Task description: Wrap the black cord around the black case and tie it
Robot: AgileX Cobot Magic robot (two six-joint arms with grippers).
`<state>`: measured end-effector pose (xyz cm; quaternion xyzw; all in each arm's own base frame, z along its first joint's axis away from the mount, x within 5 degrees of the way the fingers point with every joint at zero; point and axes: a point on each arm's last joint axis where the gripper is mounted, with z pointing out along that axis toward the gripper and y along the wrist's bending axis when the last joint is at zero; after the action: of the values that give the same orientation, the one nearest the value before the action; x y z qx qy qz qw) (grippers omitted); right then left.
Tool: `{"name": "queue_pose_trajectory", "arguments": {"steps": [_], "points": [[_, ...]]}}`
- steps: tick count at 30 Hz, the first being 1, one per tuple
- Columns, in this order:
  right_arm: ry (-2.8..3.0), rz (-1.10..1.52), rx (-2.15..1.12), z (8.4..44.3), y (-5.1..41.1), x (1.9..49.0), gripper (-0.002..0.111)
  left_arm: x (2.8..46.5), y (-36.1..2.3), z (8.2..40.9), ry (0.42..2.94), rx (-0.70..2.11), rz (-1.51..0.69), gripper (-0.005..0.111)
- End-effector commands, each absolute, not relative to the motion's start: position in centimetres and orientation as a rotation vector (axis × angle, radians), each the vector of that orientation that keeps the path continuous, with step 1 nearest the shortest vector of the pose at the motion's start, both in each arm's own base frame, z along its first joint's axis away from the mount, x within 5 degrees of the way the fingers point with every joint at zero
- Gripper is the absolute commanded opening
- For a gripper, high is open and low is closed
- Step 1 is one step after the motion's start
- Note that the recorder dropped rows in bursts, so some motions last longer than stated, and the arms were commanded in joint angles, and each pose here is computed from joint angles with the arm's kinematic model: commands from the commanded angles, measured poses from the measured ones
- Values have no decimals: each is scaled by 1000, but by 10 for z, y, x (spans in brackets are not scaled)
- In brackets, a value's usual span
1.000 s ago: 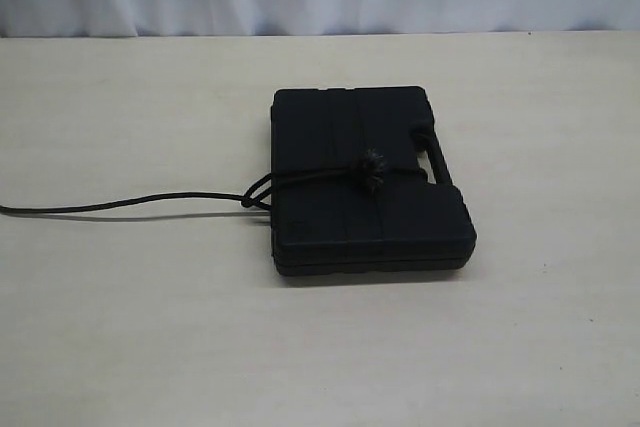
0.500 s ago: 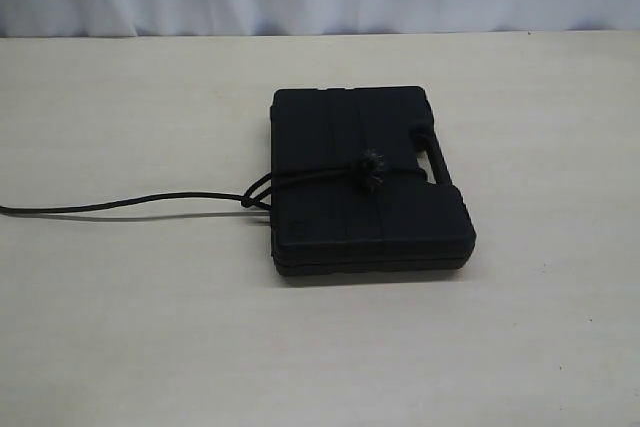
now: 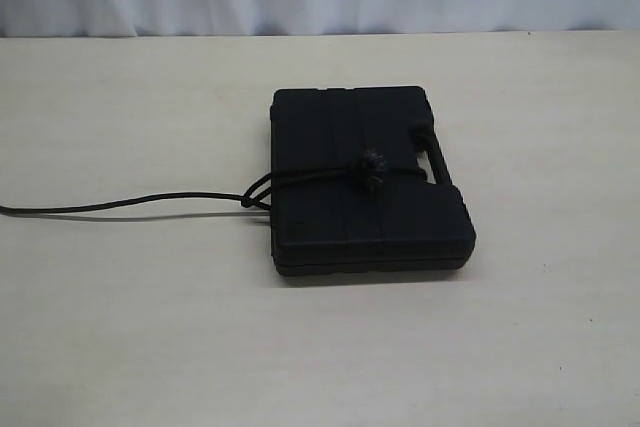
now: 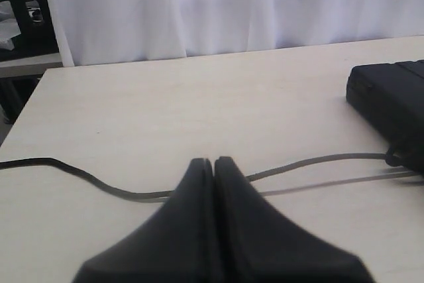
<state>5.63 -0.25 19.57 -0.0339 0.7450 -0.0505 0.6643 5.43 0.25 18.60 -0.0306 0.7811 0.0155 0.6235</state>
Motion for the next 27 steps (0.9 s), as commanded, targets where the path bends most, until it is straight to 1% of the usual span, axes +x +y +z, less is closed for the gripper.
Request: {"name": "queue_pose_trajectory", "arguments": {"steps": [1, 4, 27], "points": [[1667, -128, -79, 196, -3, 56, 4, 54, 2, 186, 1786, -80, 22, 0], [1667, -126, -81, 196, -3, 56, 4, 54, 1, 186, 1783, -107, -17, 0], [1667, -123, -84, 196, -3, 56, 4, 54, 1, 186, 1781, -104, -17, 0]]}}
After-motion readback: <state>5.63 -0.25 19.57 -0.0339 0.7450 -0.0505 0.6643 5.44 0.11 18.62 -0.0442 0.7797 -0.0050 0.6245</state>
